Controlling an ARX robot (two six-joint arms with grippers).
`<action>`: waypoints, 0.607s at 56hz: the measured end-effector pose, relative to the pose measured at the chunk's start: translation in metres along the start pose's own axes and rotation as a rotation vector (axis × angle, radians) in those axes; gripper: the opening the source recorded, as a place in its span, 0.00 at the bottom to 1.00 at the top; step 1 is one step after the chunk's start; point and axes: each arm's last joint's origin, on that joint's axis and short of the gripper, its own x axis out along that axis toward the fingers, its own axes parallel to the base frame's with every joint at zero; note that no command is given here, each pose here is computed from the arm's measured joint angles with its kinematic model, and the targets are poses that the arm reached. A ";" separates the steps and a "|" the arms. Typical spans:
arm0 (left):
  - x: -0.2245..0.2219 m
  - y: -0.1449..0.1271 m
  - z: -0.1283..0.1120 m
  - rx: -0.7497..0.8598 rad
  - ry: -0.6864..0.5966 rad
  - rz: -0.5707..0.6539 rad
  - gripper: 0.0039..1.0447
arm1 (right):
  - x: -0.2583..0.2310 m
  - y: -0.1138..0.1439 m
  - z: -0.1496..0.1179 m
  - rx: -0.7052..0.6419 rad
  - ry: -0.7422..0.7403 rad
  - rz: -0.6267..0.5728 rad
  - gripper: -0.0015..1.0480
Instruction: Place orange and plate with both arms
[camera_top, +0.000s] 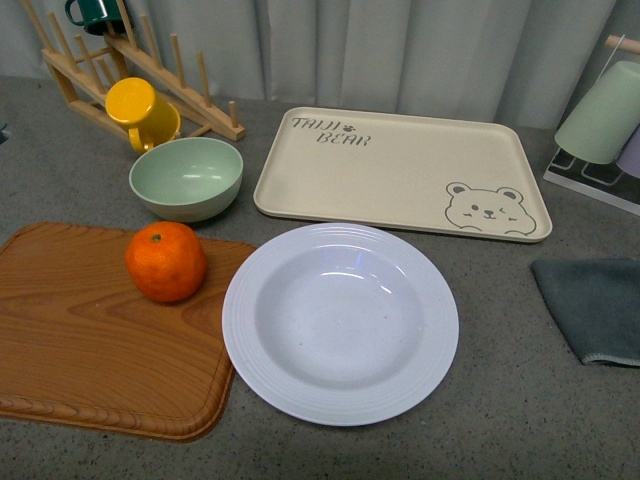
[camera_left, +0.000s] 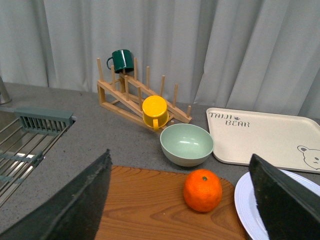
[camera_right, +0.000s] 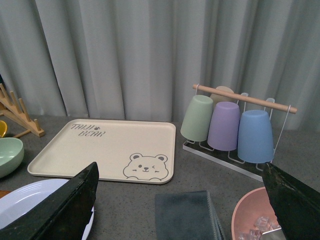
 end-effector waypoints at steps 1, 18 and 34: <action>0.000 0.000 0.000 0.000 0.000 0.000 0.83 | 0.000 0.000 0.000 0.000 0.000 0.000 0.91; 0.000 0.000 0.000 0.000 0.000 0.000 0.94 | 0.000 0.000 0.000 0.000 0.000 0.000 0.91; 0.000 0.000 0.000 0.000 0.000 0.000 0.94 | 0.000 0.000 0.000 0.000 0.000 0.000 0.91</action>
